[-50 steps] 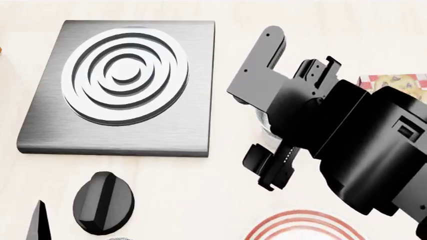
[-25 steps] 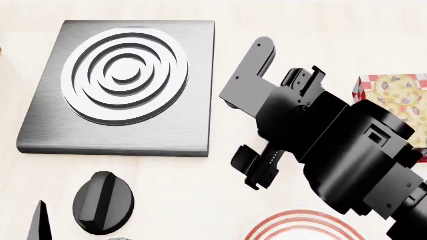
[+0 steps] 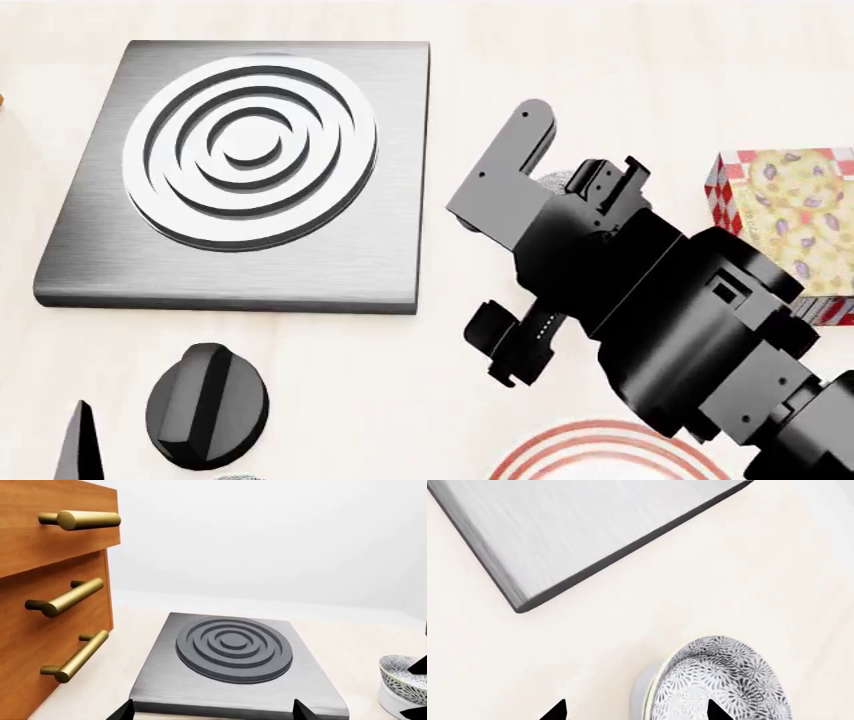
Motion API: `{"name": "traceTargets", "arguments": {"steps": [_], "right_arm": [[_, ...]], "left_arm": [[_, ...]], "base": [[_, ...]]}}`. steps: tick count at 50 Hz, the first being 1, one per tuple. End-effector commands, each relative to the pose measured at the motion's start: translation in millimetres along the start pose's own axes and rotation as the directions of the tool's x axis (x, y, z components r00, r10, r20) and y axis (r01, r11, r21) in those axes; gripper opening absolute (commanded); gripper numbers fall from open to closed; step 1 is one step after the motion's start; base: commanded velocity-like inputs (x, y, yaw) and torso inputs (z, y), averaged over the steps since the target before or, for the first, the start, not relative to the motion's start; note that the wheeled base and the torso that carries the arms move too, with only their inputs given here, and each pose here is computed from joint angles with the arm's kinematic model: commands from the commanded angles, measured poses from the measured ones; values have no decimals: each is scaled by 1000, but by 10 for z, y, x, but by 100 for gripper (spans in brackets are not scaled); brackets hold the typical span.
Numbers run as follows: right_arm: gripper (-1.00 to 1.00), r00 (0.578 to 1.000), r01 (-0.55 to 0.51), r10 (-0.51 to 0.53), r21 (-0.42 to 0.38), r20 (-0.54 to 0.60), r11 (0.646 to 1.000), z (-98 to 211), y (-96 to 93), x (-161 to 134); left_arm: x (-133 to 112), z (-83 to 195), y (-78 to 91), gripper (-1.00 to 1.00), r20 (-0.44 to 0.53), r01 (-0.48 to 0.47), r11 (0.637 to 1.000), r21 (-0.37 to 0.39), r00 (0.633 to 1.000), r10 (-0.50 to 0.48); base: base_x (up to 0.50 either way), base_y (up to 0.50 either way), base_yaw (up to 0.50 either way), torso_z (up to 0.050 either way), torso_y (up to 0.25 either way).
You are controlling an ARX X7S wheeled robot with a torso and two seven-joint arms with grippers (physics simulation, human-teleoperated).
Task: Pick the akita bowl on the ramekin and place it on the plate.
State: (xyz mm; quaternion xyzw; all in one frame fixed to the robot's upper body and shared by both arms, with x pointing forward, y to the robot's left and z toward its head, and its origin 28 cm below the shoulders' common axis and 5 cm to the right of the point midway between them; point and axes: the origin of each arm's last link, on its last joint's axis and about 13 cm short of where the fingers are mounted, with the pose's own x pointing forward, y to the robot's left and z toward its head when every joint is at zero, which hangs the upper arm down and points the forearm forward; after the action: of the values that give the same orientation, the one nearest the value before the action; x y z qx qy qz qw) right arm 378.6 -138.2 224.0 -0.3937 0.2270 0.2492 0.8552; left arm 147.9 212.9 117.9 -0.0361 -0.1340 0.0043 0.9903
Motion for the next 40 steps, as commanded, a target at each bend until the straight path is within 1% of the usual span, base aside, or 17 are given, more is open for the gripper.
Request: {"name": "traceTargets", "arguments": {"steps": [1,14,15,31,40], "right_arm": [[100,1000,1,0,21,-22,1000,-100,43,85],[100,1000,10,-10,30,-25,999,-124,49,128],[-100,1000,11,-10,31,-20,999,-115,47,122],[-100,999,6,-6,7,-37,1000,-149,83,137],[-100,999,15,-16,-7,-43,1000,-126,62,76]], "left_arm": [[0,-4,0,100,-2,1,1000,0,1000,-1],[12,-19,5,100,-6,-4,1000,0,1000,4],[13,-19,6,100,-6,-5,1000,0,1000,5],[24,-40,4,100,-13,-5,1000,2,1000,5],[27,-53,4,100,-19,-6,1000,3,1000,6]], "base": [[0,0,0,0,0],[0,0,0,0,0],[0,0,0,0,0],[0,0,0,0,0],[0,0,0,0,0]]}}
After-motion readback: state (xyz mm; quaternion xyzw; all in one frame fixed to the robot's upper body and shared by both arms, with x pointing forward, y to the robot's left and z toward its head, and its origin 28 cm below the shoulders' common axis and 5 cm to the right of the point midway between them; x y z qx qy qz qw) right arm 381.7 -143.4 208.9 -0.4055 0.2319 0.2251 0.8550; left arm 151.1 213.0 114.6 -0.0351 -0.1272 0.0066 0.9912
